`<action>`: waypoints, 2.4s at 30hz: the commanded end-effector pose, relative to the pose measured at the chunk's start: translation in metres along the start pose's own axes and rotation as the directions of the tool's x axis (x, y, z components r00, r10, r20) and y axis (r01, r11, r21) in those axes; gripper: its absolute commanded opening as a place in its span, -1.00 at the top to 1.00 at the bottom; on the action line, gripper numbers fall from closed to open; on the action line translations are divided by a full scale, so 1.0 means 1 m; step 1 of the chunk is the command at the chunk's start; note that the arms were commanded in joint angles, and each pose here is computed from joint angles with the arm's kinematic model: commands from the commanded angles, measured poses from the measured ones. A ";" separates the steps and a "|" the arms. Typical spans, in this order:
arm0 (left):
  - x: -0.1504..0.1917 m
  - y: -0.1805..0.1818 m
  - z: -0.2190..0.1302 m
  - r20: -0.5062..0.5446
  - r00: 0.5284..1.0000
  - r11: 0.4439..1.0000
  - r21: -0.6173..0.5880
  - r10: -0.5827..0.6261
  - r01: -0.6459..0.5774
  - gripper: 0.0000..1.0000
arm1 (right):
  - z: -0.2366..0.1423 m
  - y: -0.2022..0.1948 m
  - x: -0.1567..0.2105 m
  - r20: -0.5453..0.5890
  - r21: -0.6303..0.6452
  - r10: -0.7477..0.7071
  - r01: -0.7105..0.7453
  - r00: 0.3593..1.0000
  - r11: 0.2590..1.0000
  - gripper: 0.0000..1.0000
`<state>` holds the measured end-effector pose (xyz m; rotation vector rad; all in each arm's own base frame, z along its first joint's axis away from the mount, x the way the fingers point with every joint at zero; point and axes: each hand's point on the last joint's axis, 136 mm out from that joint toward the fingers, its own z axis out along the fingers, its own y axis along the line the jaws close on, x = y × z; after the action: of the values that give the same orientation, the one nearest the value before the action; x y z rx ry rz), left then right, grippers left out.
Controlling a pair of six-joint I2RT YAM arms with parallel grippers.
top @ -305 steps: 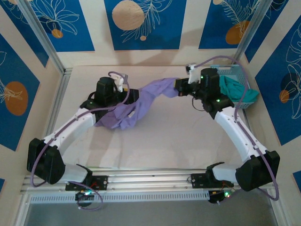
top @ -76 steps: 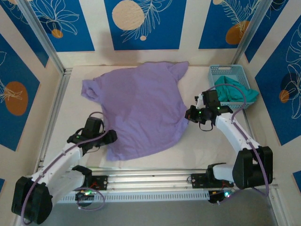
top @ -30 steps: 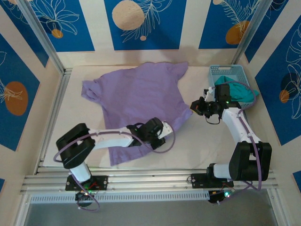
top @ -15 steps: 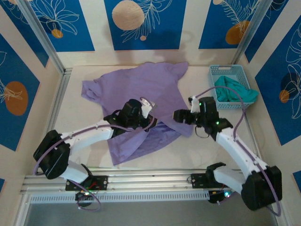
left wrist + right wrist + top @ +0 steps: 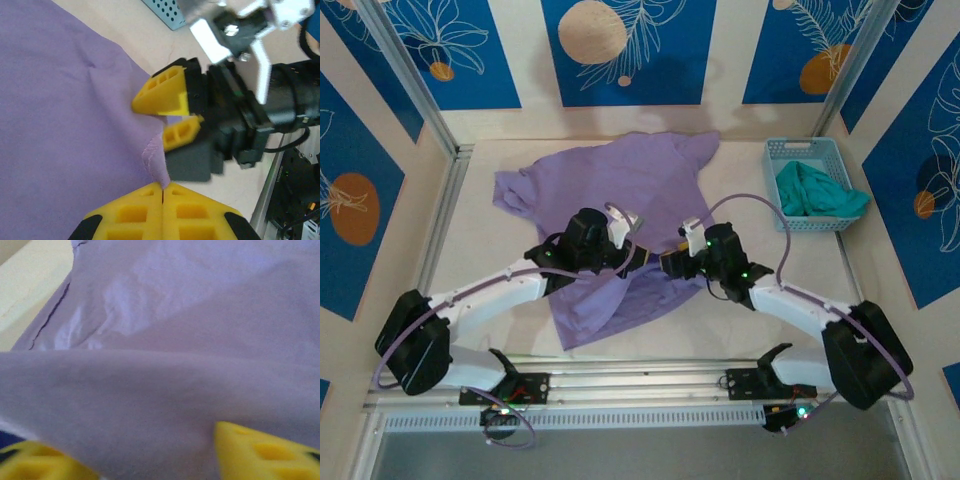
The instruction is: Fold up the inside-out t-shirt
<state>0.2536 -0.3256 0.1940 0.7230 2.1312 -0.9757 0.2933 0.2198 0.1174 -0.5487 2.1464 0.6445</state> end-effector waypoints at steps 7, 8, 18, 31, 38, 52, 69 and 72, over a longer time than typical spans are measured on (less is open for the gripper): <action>0.030 0.042 0.012 -0.013 0.998 0.987 -0.146 0.060 -0.061 0.81 | -0.008 0.022 -0.063 0.059 -0.127 0.185 -0.177 0.981 0.976 1.00; 0.033 0.043 0.015 -0.017 0.998 0.987 -0.146 0.064 -0.066 0.69 | -0.007 0.024 -0.064 0.040 -0.136 0.212 -0.205 0.976 0.969 1.00; 0.039 0.061 0.036 -0.038 0.994 0.970 -0.221 0.098 -0.104 -0.09 | -0.006 0.026 -0.061 -0.021 -0.135 0.289 -0.289 0.957 0.948 1.00; 0.023 0.074 0.033 -0.045 0.972 0.914 -0.331 0.232 -0.233 -0.60 | -0.009 0.024 -0.052 -0.047 -0.135 0.270 -0.274 0.962 0.952 1.00; 0.022 0.075 0.060 -0.110 0.965 0.921 -0.288 0.239 -0.261 0.02 | -0.009 0.018 -0.047 -0.057 -0.108 0.266 -0.271 0.962 0.957 1.00; 0.003 0.059 0.043 -0.070 0.994 0.977 -0.190 0.083 -0.095 1.00 | -0.034 -0.001 -0.031 -0.019 0.203 0.044 -0.040 0.999 0.978 -0.39; -0.035 0.041 -0.007 -0.088 0.995 0.997 -0.053 -0.055 0.050 1.00 | 0.031 0.078 0.022 0.113 0.065 -0.356 0.351 0.927 0.934 0.01; -0.048 0.025 -0.022 -0.072 0.997 0.999 -0.003 -0.039 0.039 1.00 | 0.052 0.065 0.019 0.108 0.156 -0.413 0.395 0.904 0.905 0.07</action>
<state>0.3048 -0.3055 0.1934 0.6898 2.2697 -0.9018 0.2438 0.2942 0.0716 -0.8974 1.9830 0.4063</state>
